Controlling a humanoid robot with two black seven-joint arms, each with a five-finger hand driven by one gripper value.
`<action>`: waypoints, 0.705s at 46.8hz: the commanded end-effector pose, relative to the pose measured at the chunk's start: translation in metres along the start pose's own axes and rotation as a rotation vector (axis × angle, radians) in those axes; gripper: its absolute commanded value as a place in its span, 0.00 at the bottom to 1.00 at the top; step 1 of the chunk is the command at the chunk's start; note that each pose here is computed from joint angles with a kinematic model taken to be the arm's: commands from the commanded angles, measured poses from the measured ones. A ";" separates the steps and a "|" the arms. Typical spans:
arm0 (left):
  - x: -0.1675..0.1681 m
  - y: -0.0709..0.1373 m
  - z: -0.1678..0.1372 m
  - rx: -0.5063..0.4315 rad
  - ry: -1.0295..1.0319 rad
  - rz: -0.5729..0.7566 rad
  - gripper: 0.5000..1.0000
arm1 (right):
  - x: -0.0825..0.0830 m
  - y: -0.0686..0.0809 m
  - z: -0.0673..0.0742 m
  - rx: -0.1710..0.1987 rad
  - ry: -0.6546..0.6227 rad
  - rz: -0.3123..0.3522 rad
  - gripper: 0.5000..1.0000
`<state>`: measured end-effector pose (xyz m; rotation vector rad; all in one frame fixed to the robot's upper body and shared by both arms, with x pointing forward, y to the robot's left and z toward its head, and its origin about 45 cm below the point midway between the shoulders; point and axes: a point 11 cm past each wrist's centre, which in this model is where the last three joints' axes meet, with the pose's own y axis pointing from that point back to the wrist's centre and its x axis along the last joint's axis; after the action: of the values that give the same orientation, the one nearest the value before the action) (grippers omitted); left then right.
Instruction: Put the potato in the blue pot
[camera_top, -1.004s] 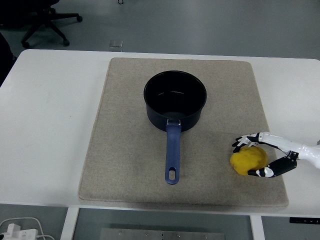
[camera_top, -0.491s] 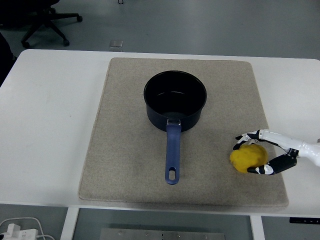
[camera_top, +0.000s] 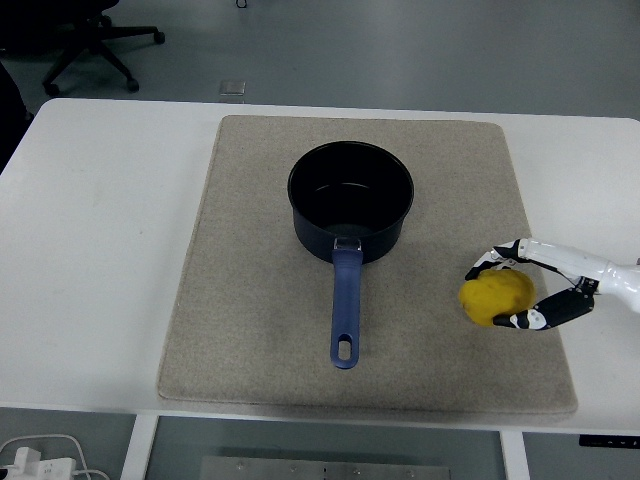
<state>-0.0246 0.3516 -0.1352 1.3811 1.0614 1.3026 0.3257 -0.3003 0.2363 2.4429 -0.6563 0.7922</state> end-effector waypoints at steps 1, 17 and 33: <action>0.000 0.000 -0.001 0.001 0.000 0.000 0.99 | 0.009 -0.002 -0.005 0.008 0.016 0.007 0.00; 0.000 0.000 -0.001 0.001 0.000 0.000 0.99 | 0.059 -0.016 -0.045 0.086 0.065 0.061 0.00; 0.000 0.000 0.000 -0.001 0.000 0.000 0.99 | 0.074 -0.047 -0.069 0.105 0.108 0.049 0.00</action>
<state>-0.0248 0.3516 -0.1352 1.3815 1.0618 1.3025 0.3754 -0.2553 0.3215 2.4619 -0.6632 0.9991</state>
